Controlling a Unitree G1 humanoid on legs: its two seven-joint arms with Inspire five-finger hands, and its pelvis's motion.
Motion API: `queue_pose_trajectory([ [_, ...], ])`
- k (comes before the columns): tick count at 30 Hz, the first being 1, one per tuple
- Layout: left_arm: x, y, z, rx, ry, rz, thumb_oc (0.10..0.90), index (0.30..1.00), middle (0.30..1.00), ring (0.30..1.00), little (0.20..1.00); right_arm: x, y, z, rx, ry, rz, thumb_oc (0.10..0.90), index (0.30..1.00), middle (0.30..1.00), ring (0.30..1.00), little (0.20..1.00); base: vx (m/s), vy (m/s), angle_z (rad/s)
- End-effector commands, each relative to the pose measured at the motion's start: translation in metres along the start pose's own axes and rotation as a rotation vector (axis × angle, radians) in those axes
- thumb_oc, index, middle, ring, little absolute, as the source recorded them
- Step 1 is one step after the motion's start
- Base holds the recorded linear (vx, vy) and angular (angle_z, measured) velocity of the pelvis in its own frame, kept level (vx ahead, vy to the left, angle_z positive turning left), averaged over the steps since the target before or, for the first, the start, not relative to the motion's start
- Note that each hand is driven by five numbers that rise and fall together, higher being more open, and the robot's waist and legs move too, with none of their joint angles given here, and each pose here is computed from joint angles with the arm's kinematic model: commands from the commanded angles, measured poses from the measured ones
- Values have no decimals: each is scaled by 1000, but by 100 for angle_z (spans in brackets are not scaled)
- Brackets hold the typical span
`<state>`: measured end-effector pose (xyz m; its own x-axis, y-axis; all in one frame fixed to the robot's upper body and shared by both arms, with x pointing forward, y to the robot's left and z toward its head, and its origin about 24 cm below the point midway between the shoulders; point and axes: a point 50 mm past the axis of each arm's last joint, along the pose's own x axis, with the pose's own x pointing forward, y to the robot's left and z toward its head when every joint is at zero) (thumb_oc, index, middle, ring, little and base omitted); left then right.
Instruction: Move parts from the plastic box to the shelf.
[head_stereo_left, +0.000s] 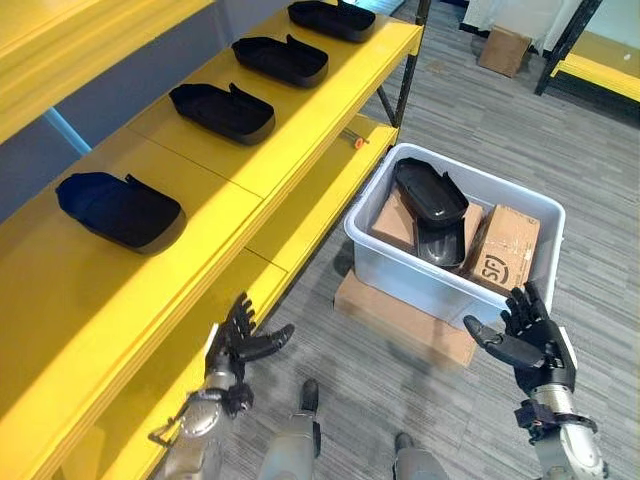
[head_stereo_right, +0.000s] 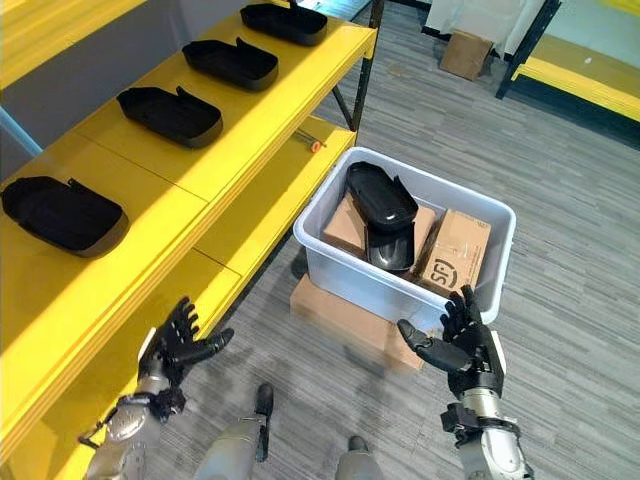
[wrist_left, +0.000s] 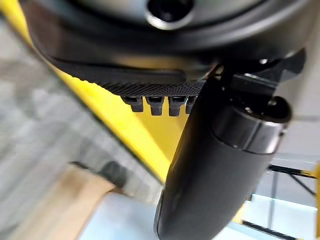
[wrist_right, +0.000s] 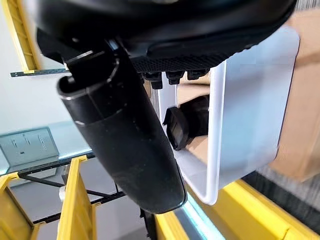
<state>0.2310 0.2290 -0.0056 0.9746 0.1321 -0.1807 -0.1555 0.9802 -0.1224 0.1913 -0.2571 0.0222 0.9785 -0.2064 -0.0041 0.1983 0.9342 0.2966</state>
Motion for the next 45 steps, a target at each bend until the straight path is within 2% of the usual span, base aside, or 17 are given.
queue_pose_trajectory([
  [1, 2, -8, 26, -39, -154, -19, 900, 1000, 1000, 1000, 1000, 17, 9, 54, -70, -260, 70, 900, 1000, 1000, 1000, 1000, 114, 53, -15],
  [17, 10, -17, 36, -12, -177, -55, 900, 1000, 1000, 1000, 1000, 28, 26, 63, -80, -306, 121, 900, 1000, 1000, 1000, 1000, 38, 20, -3],
  [27, 19, -22, 50, 27, -223, -73, 900, 1000, 1000, 1000, 1000, 32, 40, 55, -58, -282, 150, 900, 1000, 1000, 1000, 1000, 79, 179, 3],
  [35, 17, -2, 55, 32, -248, 15, 900, 1000, 1000, 1000, 1000, 34, 47, 43, -40, -232, 174, 900, 1000, 1000, 1000, 1000, 130, 34, -36],
  [45, -4, 13, 20, 33, -121, 56, 900, 1000, 1000, 1000, 1000, 27, 31, 51, -58, -249, 133, 900, 1000, 1000, 1000, 1000, 106, -149, 2],
])
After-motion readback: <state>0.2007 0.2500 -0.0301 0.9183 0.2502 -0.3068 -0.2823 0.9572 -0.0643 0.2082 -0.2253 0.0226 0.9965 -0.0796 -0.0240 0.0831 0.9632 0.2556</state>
